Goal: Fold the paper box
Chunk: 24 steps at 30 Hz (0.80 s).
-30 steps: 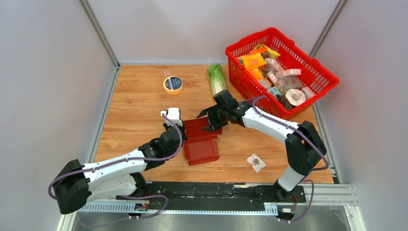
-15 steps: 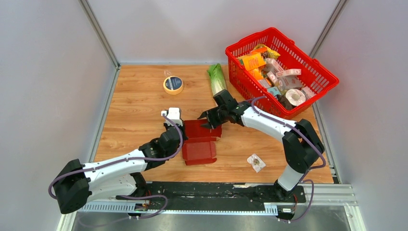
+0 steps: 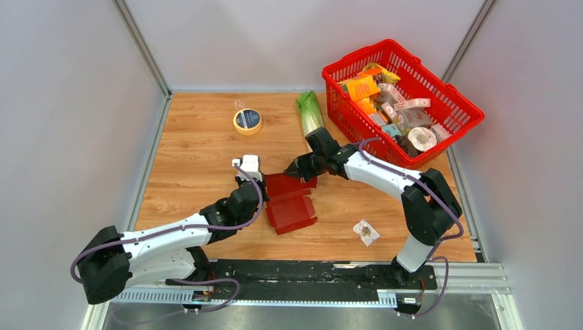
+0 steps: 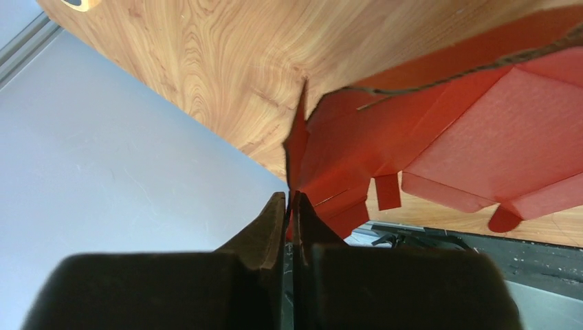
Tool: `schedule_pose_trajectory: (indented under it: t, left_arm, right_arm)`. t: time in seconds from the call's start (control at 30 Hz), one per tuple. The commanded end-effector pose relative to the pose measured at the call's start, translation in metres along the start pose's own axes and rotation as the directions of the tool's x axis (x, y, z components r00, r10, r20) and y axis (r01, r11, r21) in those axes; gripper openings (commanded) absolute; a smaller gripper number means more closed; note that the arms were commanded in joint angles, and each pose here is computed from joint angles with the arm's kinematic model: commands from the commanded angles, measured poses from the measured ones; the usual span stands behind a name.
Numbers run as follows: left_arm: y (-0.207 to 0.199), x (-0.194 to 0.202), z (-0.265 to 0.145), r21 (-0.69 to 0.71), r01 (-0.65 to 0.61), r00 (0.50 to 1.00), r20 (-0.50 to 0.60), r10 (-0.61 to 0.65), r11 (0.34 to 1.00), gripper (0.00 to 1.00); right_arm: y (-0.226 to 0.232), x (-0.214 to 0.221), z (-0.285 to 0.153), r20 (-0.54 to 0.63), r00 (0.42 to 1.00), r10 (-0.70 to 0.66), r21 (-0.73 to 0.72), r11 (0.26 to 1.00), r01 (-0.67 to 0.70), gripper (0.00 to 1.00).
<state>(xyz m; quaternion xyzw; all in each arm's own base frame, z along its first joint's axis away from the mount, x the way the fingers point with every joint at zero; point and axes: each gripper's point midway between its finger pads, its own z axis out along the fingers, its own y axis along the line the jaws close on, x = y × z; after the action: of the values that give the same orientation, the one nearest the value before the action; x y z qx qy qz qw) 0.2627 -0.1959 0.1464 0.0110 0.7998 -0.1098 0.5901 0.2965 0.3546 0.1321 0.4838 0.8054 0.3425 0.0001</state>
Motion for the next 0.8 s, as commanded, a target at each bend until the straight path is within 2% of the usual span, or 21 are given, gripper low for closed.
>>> schedule_pose_trajectory:
  t: [0.0, 0.03, 0.1, 0.13, 0.2, 0.27, 0.3, 0.37, 0.4, 0.43, 0.5, 0.53, 0.63, 0.77]
  left_arm:
    - [-0.013, -0.004, -0.001, 0.063, 0.035, 0.999, 0.023, -0.036, 0.997, 0.00]
    - [-0.012, -0.004, -0.003, 0.068, 0.045, 0.999, 0.026, -0.046, 0.997, 0.00]
    - [-0.011, -0.003, -0.006, 0.075, 0.055, 0.998, 0.019, -0.056, 0.996, 0.21]
    - [-0.008, -0.003, -0.010, 0.076, 0.062, 0.998, 0.009, -0.063, 0.995, 0.38]
    - [-0.005, -0.010, -0.021, 0.093, 0.096, 0.995, 0.008, -0.097, 0.991, 0.50]
    - [0.002, -0.004, -0.030, 0.094, 0.088, 0.996, -0.030, -0.085, 0.992, 0.59]
    - [0.005, -0.012, -0.039, 0.114, 0.112, 0.994, -0.018, -0.110, 0.987, 0.60]
    - [0.016, -0.004, -0.050, 0.112, 0.095, 0.994, -0.056, -0.089, 0.989, 0.60]
    - [0.020, -0.012, -0.058, 0.122, 0.126, 0.992, -0.037, -0.122, 0.985, 0.60]
    - [0.030, -0.001, -0.062, 0.102, 0.104, 0.993, -0.065, -0.098, 0.989, 0.60]
    - [0.039, -0.005, -0.071, 0.107, 0.140, 0.990, -0.044, -0.136, 0.984, 0.59]
    - [0.045, 0.004, -0.072, 0.096, 0.135, 0.990, -0.062, -0.130, 0.986, 0.59]
    - [0.045, 0.016, -0.071, 0.124, 0.173, 0.983, -0.076, -0.165, 0.977, 0.55]
    - [0.036, 0.032, -0.068, 0.161, 0.177, 0.979, -0.128, -0.157, 0.971, 0.51]
  right_arm:
    - [0.013, 0.006, 0.002, -0.020, 1.000, -0.013, -0.040, 0.999, 0.012, 0.00]
    - [0.013, 0.006, 0.002, -0.021, 1.000, -0.020, -0.045, 0.999, 0.019, 0.00]
    - [0.010, 0.005, 0.003, -0.019, 0.998, -0.052, -0.044, 0.998, 0.051, 0.00]
    - [0.011, 0.005, 0.004, -0.018, 0.998, -0.066, -0.052, 0.997, 0.065, 0.00]
    - [0.007, 0.001, 0.006, -0.004, 0.993, -0.119, -0.058, 0.991, 0.119, 0.00]
    - [0.017, 0.001, 0.006, 0.018, 0.979, -0.201, -0.130, 0.971, 0.202, 0.00]
    - [0.015, -0.009, 0.008, 0.067, 0.962, -0.265, -0.141, 0.952, 0.272, 0.00]
    - [0.030, -0.005, 0.005, 0.089, 0.935, -0.343, -0.249, 0.902, 0.354, 0.00]
    - [0.024, -0.008, 0.004, 0.101, 0.924, -0.368, -0.268, 0.885, 0.381, 0.00]
    - [0.039, -0.002, -0.003, 0.129, 0.901, -0.413, -0.349, 0.832, 0.431, 0.00]
    - [0.042, 0.001, -0.010, 0.153, 0.869, -0.470, -0.391, 0.779, 0.490, 0.00]
    - [0.043, 0.002, -0.011, 0.177, 0.837, -0.518, -0.407, 0.735, 0.542, 0.00]
    - [0.043, 0.006, -0.016, 0.188, 0.793, -0.580, -0.480, 0.650, 0.589, 0.00]
    - [0.037, 0.008, -0.017, 0.157, 0.770, -0.619, -0.536, 0.601, 0.593, 0.00]
